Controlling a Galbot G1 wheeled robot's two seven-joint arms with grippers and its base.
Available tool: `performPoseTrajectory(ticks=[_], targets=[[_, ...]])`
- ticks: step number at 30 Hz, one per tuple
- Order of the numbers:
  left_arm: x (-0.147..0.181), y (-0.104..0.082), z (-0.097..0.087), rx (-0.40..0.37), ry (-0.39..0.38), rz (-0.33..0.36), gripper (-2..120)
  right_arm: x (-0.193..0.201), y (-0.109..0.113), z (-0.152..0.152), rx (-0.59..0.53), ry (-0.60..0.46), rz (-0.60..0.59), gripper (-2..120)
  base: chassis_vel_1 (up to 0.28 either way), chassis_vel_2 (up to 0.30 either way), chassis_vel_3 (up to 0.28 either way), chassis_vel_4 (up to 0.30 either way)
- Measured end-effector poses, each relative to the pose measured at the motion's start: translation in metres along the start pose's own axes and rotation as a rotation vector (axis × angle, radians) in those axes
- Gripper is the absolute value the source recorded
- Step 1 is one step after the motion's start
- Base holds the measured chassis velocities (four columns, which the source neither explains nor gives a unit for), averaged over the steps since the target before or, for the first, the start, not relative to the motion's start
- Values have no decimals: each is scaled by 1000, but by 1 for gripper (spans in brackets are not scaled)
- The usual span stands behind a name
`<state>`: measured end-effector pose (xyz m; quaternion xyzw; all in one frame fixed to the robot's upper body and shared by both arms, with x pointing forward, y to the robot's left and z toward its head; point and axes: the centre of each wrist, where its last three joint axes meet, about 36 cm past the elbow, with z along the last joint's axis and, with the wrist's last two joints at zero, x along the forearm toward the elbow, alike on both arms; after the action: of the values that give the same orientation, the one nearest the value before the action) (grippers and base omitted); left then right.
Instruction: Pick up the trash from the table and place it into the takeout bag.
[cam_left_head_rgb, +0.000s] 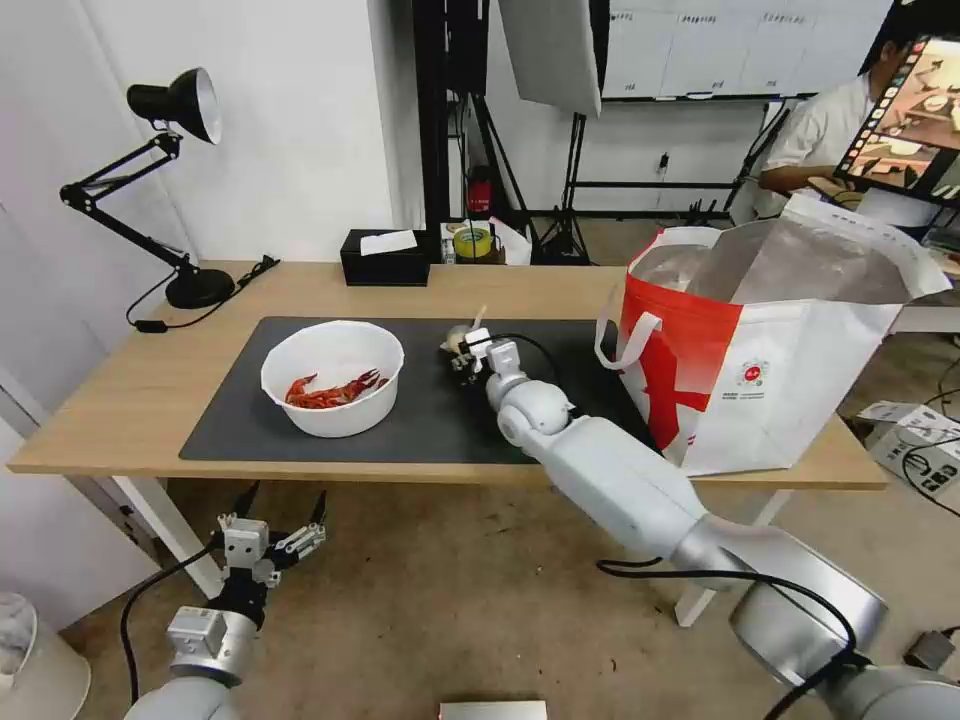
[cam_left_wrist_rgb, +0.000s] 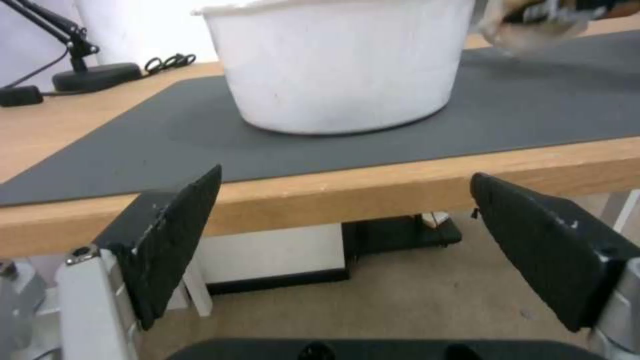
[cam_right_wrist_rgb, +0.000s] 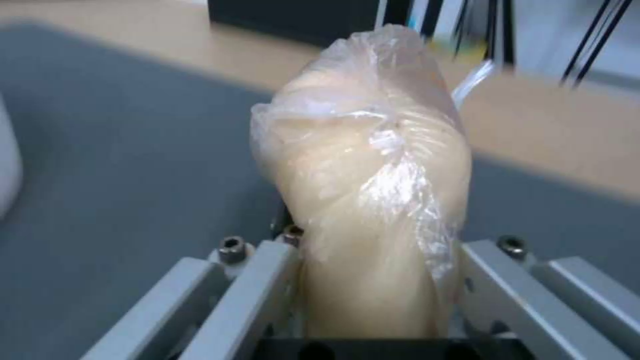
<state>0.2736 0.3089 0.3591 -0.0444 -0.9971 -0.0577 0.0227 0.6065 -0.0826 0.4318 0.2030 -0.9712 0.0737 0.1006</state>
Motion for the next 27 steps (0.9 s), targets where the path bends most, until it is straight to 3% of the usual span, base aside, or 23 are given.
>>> performPoseTrajectory(ticks=[9, 15, 22, 27], targets=[[-1, -3, -3, 4, -4, 7, 100, 53, -13, 13, 138, -371, 46, 7, 0, 0, 0, 0], [-1, -4, -5, 3, -7, 10, 100, 77, -14, 14, 193, -495, 66, 7, 0, 0, 0, 0], [0, -8, -7, 1, -10, 26, 100, 117, -29, -12, 213, -618, 149, 7, 0, 0, 0, 0], [0, -11, -8, 1, -11, 34, 100, 150, -51, -42, 243, -693, 308, 7, 0, 0, 0, 0]])
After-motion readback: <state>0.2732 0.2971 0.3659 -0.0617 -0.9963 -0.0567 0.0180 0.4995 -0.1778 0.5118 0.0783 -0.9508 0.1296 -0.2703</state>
